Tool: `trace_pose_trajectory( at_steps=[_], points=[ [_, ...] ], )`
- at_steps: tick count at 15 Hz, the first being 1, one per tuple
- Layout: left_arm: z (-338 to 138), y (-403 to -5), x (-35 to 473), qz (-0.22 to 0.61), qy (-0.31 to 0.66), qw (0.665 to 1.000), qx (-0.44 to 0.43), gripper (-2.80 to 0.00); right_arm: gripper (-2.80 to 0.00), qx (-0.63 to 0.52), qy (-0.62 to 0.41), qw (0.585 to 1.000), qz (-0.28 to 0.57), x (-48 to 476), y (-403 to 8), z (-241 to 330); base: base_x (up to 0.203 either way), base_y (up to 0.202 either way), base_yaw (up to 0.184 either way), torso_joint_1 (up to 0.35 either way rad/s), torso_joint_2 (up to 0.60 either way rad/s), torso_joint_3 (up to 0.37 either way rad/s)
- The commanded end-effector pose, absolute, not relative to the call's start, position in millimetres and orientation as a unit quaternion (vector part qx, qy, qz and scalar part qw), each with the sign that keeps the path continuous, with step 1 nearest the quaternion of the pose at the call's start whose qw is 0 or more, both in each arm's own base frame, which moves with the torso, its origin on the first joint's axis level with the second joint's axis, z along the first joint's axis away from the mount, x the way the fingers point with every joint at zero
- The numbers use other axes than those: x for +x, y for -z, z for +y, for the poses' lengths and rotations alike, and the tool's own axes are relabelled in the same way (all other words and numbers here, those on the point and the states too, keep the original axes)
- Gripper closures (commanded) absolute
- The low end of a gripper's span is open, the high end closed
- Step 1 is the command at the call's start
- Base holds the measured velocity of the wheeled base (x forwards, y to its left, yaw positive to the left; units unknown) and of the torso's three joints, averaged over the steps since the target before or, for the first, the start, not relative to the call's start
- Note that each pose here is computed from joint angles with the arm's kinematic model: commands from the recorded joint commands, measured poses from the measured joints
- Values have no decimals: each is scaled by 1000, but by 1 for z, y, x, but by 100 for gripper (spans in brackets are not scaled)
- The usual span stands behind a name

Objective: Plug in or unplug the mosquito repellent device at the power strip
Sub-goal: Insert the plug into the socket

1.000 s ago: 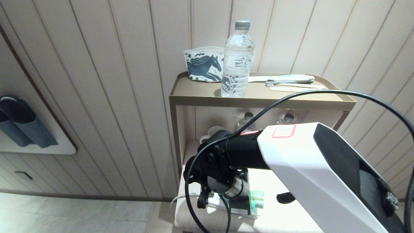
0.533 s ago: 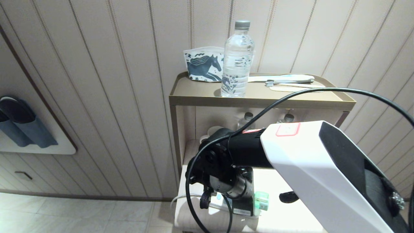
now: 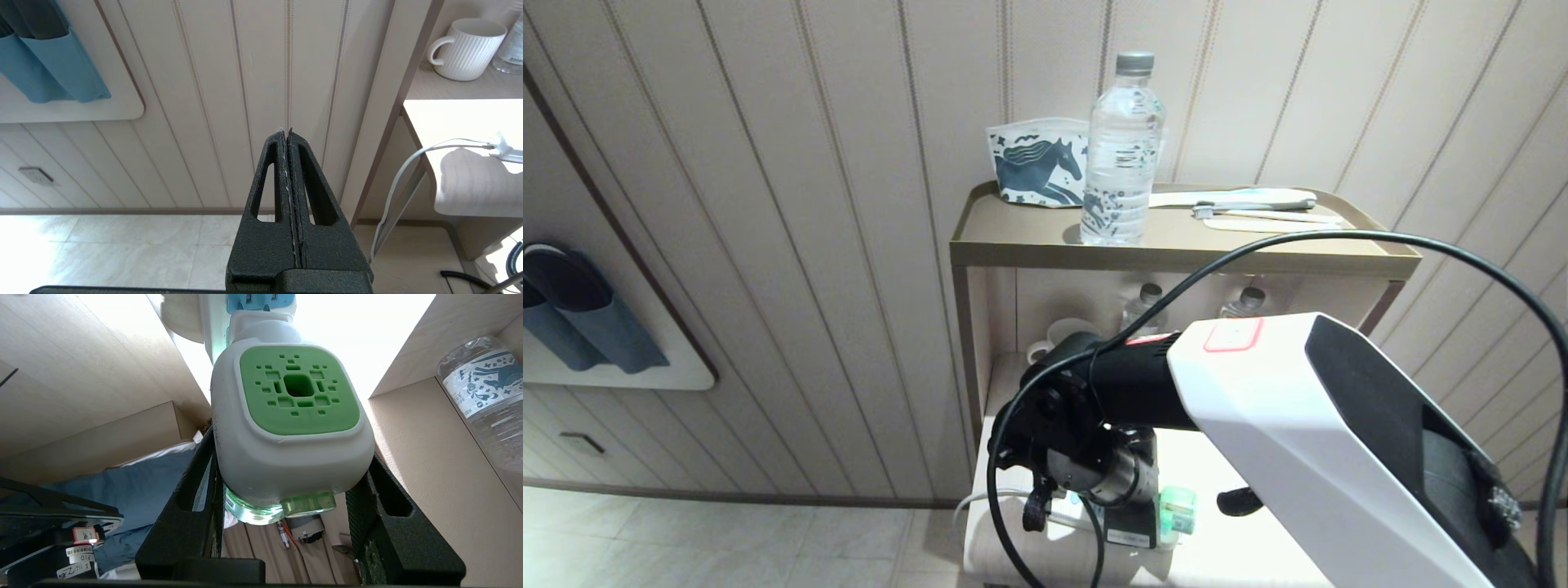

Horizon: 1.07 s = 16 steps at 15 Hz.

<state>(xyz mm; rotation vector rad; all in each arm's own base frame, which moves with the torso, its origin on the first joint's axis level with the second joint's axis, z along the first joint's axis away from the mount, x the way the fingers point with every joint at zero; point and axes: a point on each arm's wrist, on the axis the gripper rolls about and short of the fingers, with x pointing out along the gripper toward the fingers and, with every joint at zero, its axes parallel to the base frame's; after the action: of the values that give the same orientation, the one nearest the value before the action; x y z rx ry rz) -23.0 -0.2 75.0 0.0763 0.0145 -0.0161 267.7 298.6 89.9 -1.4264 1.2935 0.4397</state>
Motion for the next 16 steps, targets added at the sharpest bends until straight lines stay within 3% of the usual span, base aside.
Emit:
trace_pose_trajectory(
  at_steps=[1, 16],
  points=[
    [0, -75, -23, 7, 8, 999, 38, 0, 0, -605, -187, 550, 545, 267, -91, 299, 0, 0, 0, 0, 0, 0],
    [0, -75, -23, 7, 8, 999, 38, 0, 0, -598, -188, 557, 545, 267, -91, 300, 0, 0, 0, 0, 0, 0]
  ],
)
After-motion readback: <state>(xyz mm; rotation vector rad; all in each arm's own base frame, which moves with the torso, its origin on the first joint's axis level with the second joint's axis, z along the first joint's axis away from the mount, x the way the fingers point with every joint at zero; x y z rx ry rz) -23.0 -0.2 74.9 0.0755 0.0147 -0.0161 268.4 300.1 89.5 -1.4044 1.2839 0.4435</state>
